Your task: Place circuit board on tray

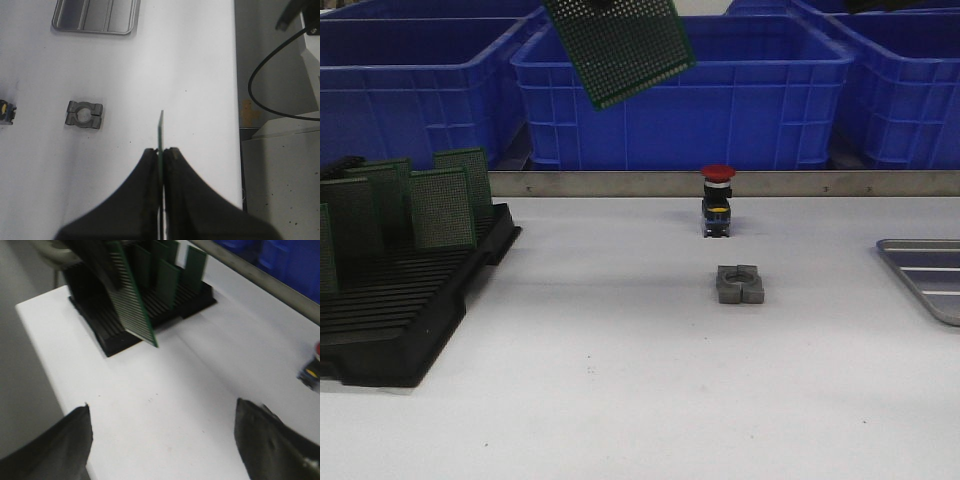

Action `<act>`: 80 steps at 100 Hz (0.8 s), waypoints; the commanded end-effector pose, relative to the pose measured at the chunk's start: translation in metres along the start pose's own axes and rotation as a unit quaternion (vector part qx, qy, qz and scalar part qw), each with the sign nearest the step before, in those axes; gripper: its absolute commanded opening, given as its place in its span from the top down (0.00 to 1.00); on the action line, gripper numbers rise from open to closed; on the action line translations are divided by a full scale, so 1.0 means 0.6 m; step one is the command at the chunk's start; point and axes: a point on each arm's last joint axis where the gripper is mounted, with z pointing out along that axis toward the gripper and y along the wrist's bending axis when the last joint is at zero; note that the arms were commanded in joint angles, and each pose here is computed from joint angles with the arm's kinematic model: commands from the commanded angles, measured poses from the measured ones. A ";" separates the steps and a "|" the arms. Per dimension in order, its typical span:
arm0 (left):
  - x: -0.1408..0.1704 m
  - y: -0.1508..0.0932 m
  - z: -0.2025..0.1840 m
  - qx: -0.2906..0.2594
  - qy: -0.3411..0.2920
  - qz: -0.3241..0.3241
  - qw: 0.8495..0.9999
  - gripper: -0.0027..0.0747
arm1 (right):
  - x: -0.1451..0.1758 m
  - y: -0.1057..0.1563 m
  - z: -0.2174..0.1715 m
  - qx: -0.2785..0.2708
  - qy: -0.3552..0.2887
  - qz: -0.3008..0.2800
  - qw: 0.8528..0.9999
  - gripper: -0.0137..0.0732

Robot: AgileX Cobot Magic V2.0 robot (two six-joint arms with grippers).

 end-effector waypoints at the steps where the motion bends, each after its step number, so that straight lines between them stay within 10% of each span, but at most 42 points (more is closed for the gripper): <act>1: -0.028 -0.027 -0.034 0.008 -0.038 0.010 0.999 0.99 | -0.034 -0.004 0.015 -0.047 -0.048 -0.025 0.997 0.15; 56: -0.028 -0.027 -0.034 0.008 -0.039 0.010 0.999 0.99 | -0.084 -0.018 0.134 -0.164 -0.022 -0.049 0.985 0.15; 80: -0.031 -0.029 -0.034 0.013 -0.048 0.007 0.999 0.99 | -0.079 -0.014 0.155 -0.179 -0.011 -0.046 0.983 0.34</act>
